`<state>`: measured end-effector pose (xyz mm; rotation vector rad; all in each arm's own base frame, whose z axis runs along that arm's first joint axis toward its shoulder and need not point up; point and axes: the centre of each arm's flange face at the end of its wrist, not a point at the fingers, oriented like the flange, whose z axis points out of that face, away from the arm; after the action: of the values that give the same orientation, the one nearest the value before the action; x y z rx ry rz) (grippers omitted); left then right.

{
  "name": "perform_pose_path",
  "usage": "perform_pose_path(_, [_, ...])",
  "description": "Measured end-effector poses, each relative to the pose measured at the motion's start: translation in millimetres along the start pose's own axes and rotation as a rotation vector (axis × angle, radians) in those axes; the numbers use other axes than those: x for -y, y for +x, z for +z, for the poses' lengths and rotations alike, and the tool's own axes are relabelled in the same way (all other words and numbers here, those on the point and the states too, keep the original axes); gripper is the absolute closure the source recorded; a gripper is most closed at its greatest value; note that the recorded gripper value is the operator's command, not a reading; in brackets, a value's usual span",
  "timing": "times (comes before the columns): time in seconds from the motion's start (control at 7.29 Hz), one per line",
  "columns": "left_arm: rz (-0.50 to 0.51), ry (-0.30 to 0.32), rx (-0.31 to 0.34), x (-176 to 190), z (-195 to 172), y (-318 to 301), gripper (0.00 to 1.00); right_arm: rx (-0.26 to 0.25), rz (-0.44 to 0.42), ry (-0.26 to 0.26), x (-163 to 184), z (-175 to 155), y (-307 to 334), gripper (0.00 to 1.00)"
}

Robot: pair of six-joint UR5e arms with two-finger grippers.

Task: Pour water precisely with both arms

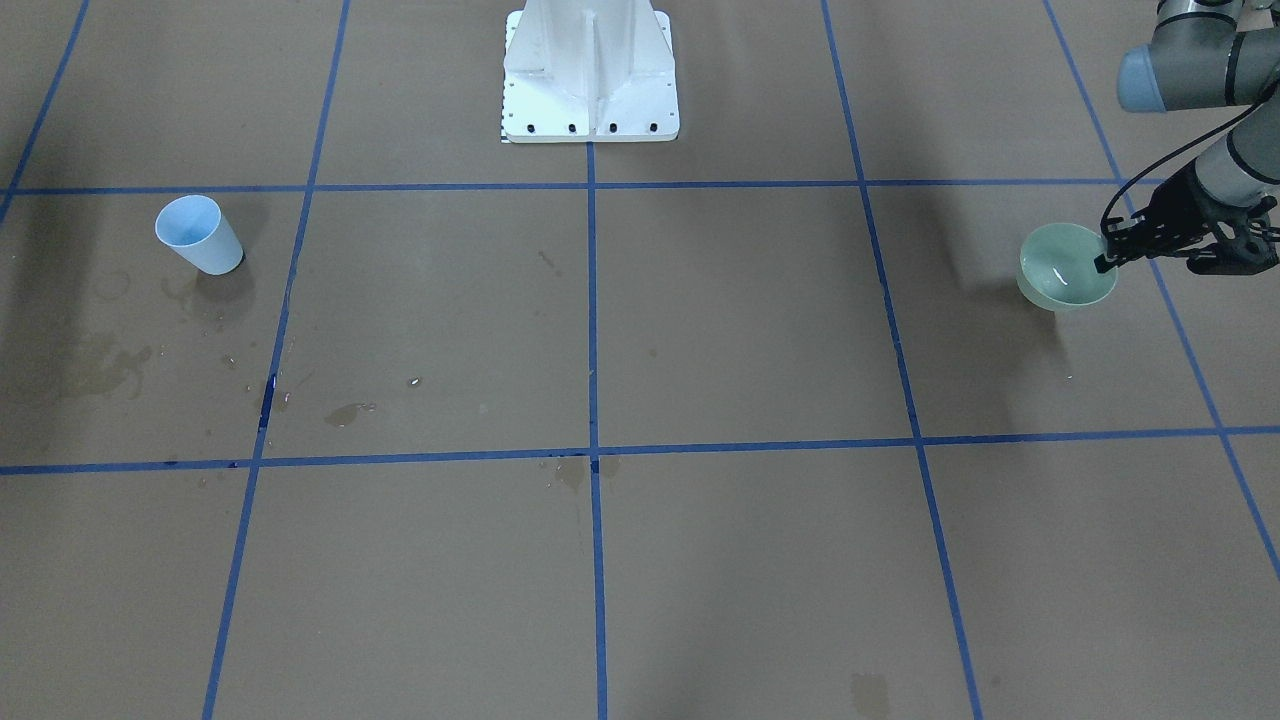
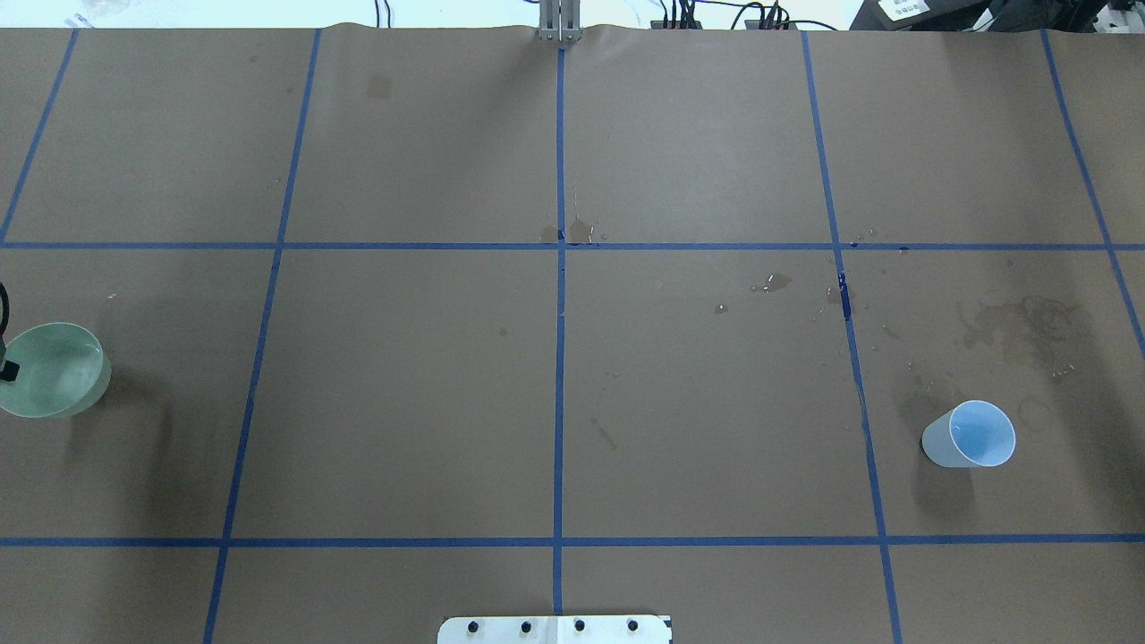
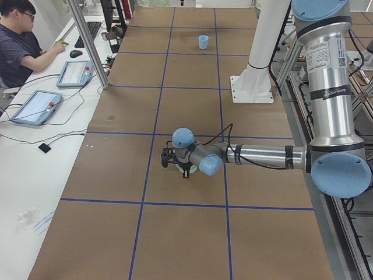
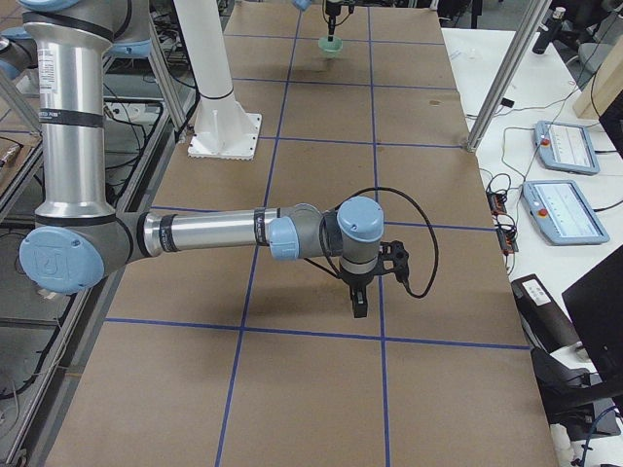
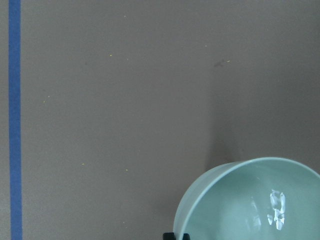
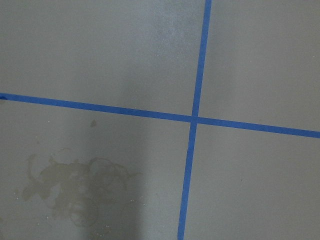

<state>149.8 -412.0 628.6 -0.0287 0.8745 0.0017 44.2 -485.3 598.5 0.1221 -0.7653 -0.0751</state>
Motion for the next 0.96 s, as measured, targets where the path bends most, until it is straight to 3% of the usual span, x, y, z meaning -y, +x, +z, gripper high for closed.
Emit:
perform_pose_path(0.27, [-0.005,-0.005,0.006,-2,4,-7,0.63,0.000,-0.002,0.002,3,-1,-1,0.00])
perform_pose_path(0.41, [-0.005,-0.006,0.008,-4,4,-10,0.22,0.000,-0.004,0.004,4,-2,-2,0.00])
perform_pose_path(0.55, [-0.005,-0.007,0.010,-6,4,-12,0.00,0.000,-0.004,0.005,5,-2,-2,0.00])
perform_pose_path(0.96, [0.012,0.019,-0.013,6,-9,2,0.00,0.001,-0.006,0.007,6,-3,-3,0.00])
